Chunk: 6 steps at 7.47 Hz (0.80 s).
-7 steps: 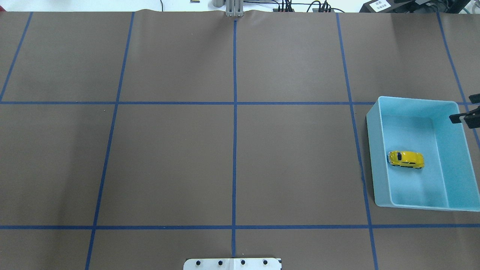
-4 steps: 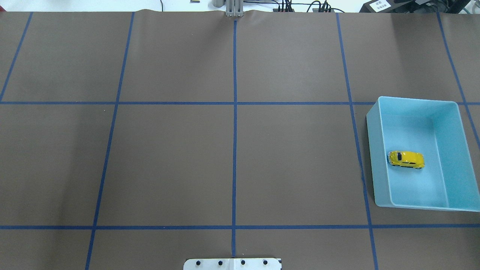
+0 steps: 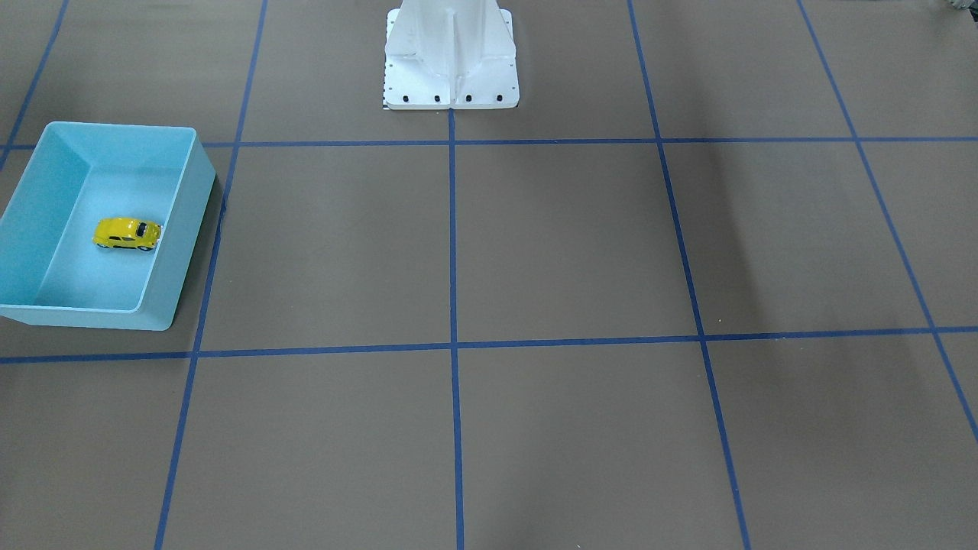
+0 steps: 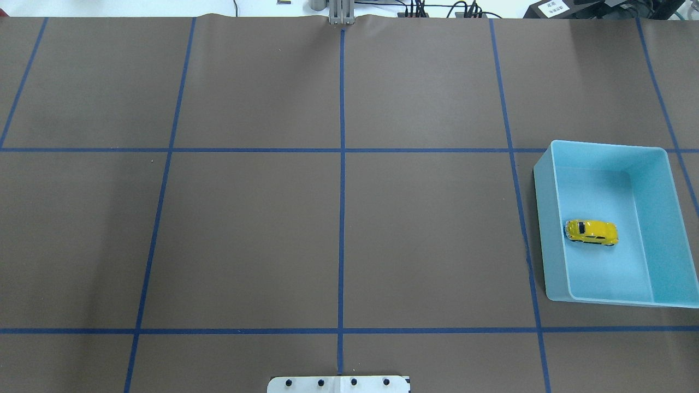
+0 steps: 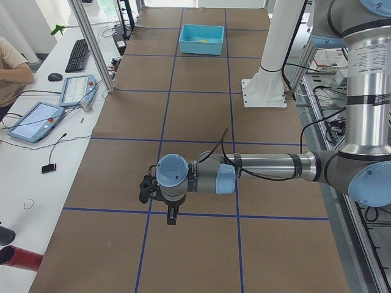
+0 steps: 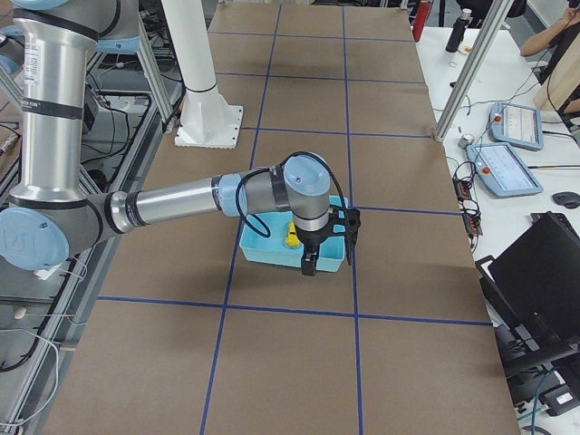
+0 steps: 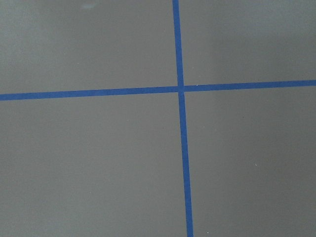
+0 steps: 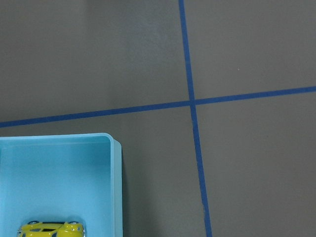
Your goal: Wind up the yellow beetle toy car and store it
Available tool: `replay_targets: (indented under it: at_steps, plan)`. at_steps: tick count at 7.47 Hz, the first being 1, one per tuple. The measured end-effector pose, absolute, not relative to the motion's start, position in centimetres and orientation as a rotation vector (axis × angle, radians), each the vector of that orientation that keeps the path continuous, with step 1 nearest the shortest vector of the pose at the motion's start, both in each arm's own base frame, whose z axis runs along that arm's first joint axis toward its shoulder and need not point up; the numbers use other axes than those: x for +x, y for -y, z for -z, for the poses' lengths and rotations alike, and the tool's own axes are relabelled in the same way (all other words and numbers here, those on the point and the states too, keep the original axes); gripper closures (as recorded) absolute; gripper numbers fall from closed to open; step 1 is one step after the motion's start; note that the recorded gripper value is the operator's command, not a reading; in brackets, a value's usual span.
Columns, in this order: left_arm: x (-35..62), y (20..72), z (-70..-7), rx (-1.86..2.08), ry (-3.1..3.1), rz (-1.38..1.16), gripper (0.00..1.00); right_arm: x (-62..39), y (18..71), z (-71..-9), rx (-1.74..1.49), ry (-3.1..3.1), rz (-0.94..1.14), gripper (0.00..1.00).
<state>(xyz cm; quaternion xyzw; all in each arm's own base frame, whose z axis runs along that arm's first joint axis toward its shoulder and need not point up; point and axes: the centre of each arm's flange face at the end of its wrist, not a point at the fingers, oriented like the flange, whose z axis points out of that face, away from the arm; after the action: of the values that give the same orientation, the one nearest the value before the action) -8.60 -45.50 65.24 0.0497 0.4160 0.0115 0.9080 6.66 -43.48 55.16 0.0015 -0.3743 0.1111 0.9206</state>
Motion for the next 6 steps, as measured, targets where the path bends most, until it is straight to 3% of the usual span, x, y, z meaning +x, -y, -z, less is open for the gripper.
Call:
replay_targets:
  at_steps: [6]
  plan:
    - [-8.6,45.5,-65.2,0.103,-0.858,-0.024,0.0,7.0,45.4,-61.2,-0.057,0.75,-0.216,0.01]
